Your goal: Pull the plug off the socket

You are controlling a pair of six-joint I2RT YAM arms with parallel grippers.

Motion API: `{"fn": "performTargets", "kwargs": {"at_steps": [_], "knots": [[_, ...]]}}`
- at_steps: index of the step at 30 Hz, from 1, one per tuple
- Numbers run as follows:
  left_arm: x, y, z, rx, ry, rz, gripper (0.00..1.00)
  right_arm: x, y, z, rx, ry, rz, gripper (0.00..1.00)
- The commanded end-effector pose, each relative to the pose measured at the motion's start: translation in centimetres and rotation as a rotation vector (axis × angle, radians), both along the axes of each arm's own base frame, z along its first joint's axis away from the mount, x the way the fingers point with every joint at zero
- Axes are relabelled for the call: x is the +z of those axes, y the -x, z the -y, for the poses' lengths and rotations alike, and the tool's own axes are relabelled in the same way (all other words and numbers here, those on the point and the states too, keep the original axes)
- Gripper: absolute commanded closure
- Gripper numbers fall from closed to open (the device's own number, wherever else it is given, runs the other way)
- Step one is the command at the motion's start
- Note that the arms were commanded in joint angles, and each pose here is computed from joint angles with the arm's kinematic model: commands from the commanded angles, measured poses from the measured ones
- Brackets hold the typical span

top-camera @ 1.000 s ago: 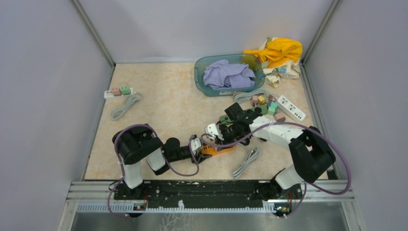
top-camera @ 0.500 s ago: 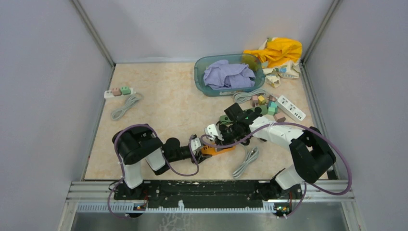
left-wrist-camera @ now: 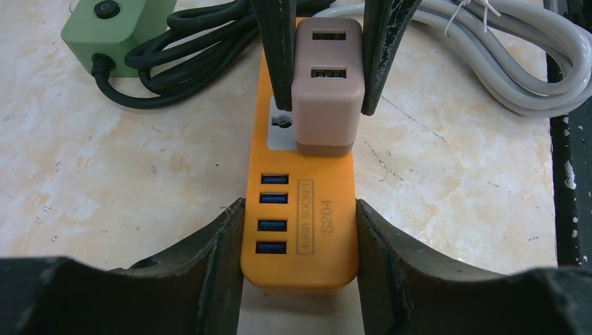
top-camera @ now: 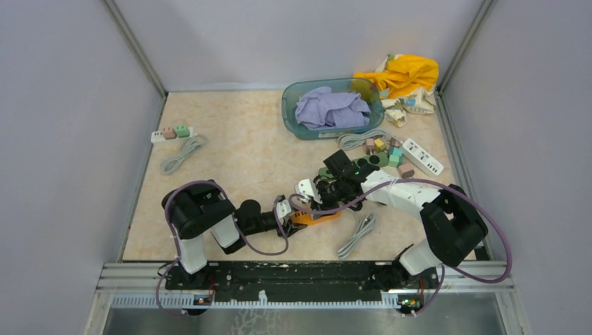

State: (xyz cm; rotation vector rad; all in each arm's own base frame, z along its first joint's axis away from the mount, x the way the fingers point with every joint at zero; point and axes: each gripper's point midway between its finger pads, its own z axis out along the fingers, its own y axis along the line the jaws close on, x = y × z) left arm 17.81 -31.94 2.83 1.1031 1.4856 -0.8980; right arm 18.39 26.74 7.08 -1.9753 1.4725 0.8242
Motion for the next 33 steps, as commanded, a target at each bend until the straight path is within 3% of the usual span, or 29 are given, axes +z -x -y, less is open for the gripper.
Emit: {"fn": "performTargets", "kwargs": {"at_steps": [1, 5, 11, 18, 25, 33], "knots": [[-0.7, 0.6, -0.2, -0.001, -0.018, -0.049, 1.00, 0.8, -1.7, -0.8, -0.011, -0.049, 0.083, 1.00], [-0.6, 0.6, -0.3, 0.004, -0.020, -0.041, 1.00, 0.7, -1.3, 0.2, 0.038, -0.039, 0.109, 1.00], [-0.6, 0.5, -0.3, 0.002, -0.019, -0.041, 1.00, 0.8, 1.8, -0.7, 0.152, -0.093, 0.036, 1.00], [-0.6, 0.6, -0.2, 0.000, -0.018, -0.045, 1.00, 1.4, 1.1, -2.6, 0.075, -0.113, 0.004, 1.00], [-0.7, 0.7, -0.2, -0.003, -0.020, -0.050, 1.00, 1.8, -1.6, -1.1, -0.019, -0.109, 0.051, 1.00], [-0.5, 0.6, -0.2, -0.005, -0.018, -0.046, 1.00, 1.6, 0.5, 0.3, 0.101, -0.119, 0.047, 1.00]]}}
